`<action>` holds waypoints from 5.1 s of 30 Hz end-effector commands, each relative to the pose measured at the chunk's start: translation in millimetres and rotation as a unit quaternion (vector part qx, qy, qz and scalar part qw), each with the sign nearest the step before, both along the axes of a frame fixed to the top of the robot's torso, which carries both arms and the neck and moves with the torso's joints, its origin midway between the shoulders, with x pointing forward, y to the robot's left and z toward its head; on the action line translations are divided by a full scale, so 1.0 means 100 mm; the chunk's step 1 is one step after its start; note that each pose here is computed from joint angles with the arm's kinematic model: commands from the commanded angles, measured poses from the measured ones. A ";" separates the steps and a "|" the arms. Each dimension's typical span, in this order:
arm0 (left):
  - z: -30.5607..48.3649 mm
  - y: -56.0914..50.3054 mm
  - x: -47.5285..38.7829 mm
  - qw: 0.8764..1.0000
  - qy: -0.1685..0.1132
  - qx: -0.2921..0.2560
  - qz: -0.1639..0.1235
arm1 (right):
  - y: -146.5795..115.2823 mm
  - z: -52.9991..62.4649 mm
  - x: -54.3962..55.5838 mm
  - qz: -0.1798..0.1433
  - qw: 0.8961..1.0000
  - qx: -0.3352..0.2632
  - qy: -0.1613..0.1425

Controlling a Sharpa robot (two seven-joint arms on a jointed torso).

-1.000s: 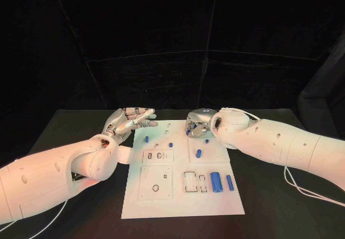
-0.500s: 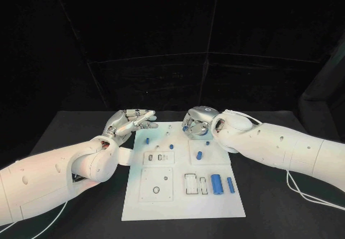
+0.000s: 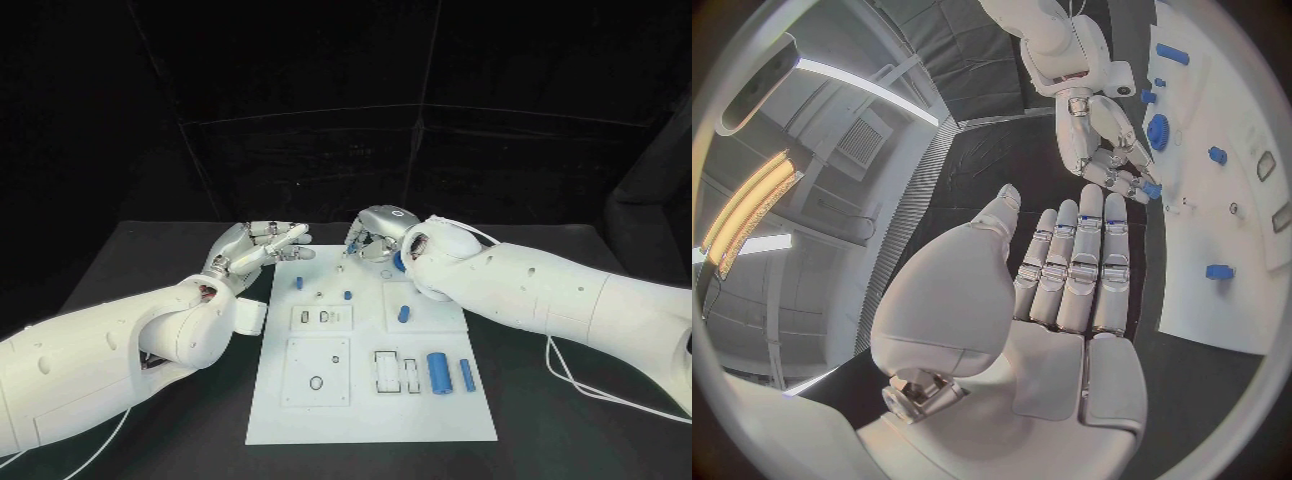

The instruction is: Assemble the parts on the task board

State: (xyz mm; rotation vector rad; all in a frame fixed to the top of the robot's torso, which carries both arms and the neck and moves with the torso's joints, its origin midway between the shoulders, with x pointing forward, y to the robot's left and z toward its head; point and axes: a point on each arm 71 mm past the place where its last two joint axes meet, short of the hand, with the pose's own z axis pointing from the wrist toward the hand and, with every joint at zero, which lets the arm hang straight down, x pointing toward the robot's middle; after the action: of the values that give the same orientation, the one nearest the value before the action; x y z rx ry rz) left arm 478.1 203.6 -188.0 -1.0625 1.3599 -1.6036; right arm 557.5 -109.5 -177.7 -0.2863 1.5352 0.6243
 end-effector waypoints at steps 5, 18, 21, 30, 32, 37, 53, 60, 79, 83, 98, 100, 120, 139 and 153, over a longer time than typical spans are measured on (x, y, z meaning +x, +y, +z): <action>0.045 -0.02 -0.008 1.000 -0.006 -0.003 -0.009 | 0.10 0.04 0.04 -0.007 1.000 -0.002 -0.020; 0.065 -0.01 -0.007 1.000 -0.007 -0.003 -0.008 | 0.16 -0.03 0.08 -0.013 0.999 -0.041 0.004; 0.067 -0.01 -0.007 1.000 -0.007 -0.003 -0.008 | 0.15 -0.04 0.08 -0.016 0.999 -0.049 0.005; 0.068 0.00 -0.003 1.000 -0.007 -0.002 -0.007 | 0.12 -0.02 0.08 -0.028 0.998 -0.054 -0.011; 0.068 0.00 -0.003 1.000 -0.007 -0.002 -0.007 | 0.12 -0.01 0.08 -0.030 0.998 -0.053 -0.015; 0.067 0.00 -0.001 1.000 -0.007 -0.002 -0.007 | 0.13 0.00 0.08 -0.033 0.998 -0.050 -0.022; 0.062 0.00 0.004 1.000 -0.005 -0.001 -0.008 | 0.15 0.00 0.09 -0.033 0.998 -0.047 -0.017; 0.059 0.02 0.006 1.000 -0.003 -0.001 -0.008 | 0.03 0.04 0.04 -0.036 0.999 -0.021 -0.027; 0.060 0.06 0.001 1.000 -0.003 0.000 -0.005 | -1.11 0.11 -0.15 -0.128 0.984 0.058 0.106; 0.057 0.05 0.007 1.000 -0.003 0.000 -0.006 | -1.19 0.08 -0.13 -0.138 0.982 0.041 0.121; 0.045 0.04 0.026 1.000 -0.002 0.000 -0.006 | -1.13 0.02 -0.03 -0.139 0.982 -0.001 0.124; 0.044 0.04 0.026 1.000 -0.002 0.000 -0.007 | -1.12 0.01 -0.03 -0.139 0.983 -0.003 0.123; 0.038 0.04 0.034 1.000 -0.001 0.001 -0.007 | -1.02 0.04 -0.01 -0.132 0.987 -0.038 0.081; 0.037 0.04 0.030 1.000 0.001 0.001 -0.008 | -0.73 0.20 -0.18 -0.088 0.996 -0.007 0.008; 0.034 0.04 0.035 1.000 0.001 0.001 -0.009 | -0.06 0.25 -0.30 -0.061 0.997 -0.017 -0.032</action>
State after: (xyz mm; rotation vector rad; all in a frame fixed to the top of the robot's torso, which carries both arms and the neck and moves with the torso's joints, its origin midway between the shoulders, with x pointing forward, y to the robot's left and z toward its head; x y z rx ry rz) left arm 481.6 208.9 -185.9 -1.0642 1.3721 -1.5986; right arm 526.4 -115.9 -154.5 -0.2304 1.5309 0.5433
